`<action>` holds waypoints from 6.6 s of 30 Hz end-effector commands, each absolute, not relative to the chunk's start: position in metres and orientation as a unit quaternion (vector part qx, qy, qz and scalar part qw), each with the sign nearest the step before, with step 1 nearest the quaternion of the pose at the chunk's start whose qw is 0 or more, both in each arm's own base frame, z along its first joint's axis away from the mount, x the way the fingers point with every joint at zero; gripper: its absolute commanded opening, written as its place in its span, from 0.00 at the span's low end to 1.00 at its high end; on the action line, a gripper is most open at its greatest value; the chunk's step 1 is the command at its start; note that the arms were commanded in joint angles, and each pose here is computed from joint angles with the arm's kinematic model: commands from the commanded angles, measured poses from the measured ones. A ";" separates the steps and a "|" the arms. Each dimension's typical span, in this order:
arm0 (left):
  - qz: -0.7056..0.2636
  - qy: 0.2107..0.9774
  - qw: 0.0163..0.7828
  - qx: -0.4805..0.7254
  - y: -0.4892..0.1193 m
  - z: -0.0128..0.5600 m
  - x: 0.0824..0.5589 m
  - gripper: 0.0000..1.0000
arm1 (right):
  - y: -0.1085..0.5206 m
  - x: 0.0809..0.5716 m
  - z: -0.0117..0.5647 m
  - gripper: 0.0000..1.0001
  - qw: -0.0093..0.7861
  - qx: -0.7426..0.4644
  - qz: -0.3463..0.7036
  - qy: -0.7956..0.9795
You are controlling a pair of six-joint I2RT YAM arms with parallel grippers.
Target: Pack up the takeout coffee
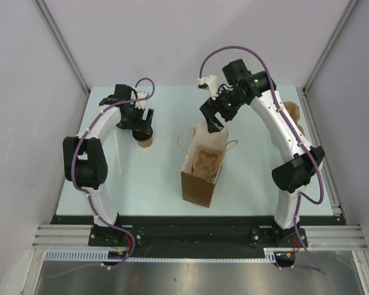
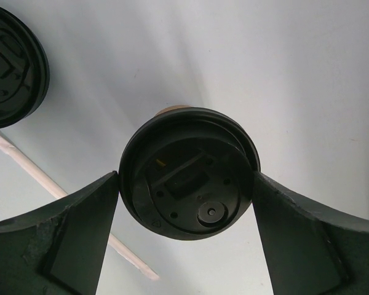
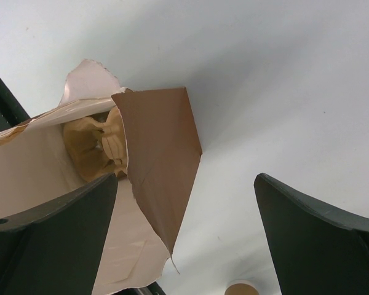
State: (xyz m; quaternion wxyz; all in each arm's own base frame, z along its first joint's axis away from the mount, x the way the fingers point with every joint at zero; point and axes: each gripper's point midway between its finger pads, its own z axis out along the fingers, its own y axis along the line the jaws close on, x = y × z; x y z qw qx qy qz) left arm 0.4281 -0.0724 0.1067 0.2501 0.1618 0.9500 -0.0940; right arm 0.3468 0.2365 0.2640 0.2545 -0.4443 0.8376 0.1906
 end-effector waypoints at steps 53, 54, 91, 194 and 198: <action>-0.352 0.628 0.456 0.522 -0.291 0.453 0.213 0.02 | 0.255 0.314 0.294 0.00 0.266 -0.410 0.250 0.836; -0.352 0.631 0.455 0.521 -0.291 0.452 0.212 0.02 | 0.255 0.314 0.293 0.00 0.265 -0.409 0.247 0.837; -0.132 0.888 0.353 0.262 -0.110 0.188 0.360 0.00 | 0.238 0.320 0.284 0.00 0.272 -0.403 0.202 0.850; -0.228 0.638 0.371 0.635 -0.301 0.328 0.226 0.00 | 0.202 0.250 0.308 0.79 0.195 -0.366 0.320 0.852; -0.238 0.624 0.360 0.651 -0.301 0.328 0.220 0.00 | 0.200 0.289 0.315 0.91 0.241 -0.381 0.278 0.848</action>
